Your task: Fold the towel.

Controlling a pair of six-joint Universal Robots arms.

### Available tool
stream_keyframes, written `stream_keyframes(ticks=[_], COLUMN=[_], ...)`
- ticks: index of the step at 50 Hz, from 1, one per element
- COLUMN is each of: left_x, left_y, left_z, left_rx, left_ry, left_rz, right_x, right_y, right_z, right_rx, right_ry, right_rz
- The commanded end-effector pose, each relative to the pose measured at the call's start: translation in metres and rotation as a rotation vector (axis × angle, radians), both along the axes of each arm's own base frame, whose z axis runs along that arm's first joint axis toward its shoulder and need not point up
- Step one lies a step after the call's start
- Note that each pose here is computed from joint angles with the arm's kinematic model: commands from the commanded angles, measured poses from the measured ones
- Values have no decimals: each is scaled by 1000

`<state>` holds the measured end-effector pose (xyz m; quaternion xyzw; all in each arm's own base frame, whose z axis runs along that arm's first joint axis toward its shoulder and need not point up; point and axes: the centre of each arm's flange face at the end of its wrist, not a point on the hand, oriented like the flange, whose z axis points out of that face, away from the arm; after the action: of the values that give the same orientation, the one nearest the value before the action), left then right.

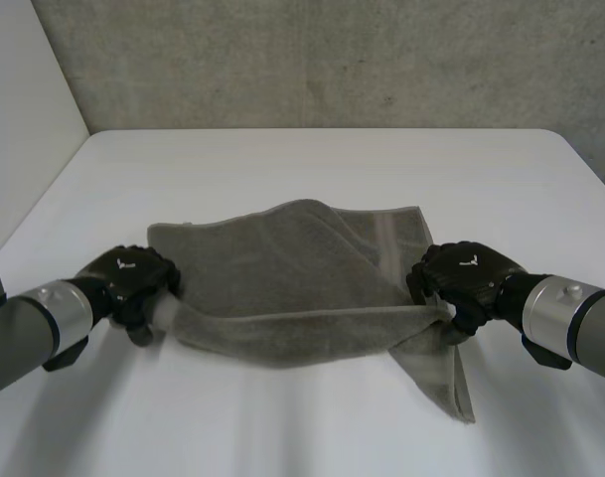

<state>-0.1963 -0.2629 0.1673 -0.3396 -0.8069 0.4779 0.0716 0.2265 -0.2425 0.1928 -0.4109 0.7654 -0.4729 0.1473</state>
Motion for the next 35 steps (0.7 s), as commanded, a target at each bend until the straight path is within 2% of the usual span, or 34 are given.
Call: stream_keyframes(ticks=[1, 9, 13, 24, 35], left_x=[11, 12, 10, 16, 10], left_y=[7, 15, 29, 38, 43], left_z=[-11, -1, 7, 12, 13], left_rx=[12, 9, -1, -11, -2], left_ry=[-74, -67, -36, 4, 32], left_rz=[-19, -25, -61, -63, -70], right_x=[-4, -8, -13, -16, -16], right_y=[5, 15, 18, 18, -4], right_z=[-8, -15, -22, -29, -7], right_rx=[32, 50, 73, 104, -83], right_ry=[14, 45, 49, -34, -95], right_rz=[-8, -2, -16, -84, -119])
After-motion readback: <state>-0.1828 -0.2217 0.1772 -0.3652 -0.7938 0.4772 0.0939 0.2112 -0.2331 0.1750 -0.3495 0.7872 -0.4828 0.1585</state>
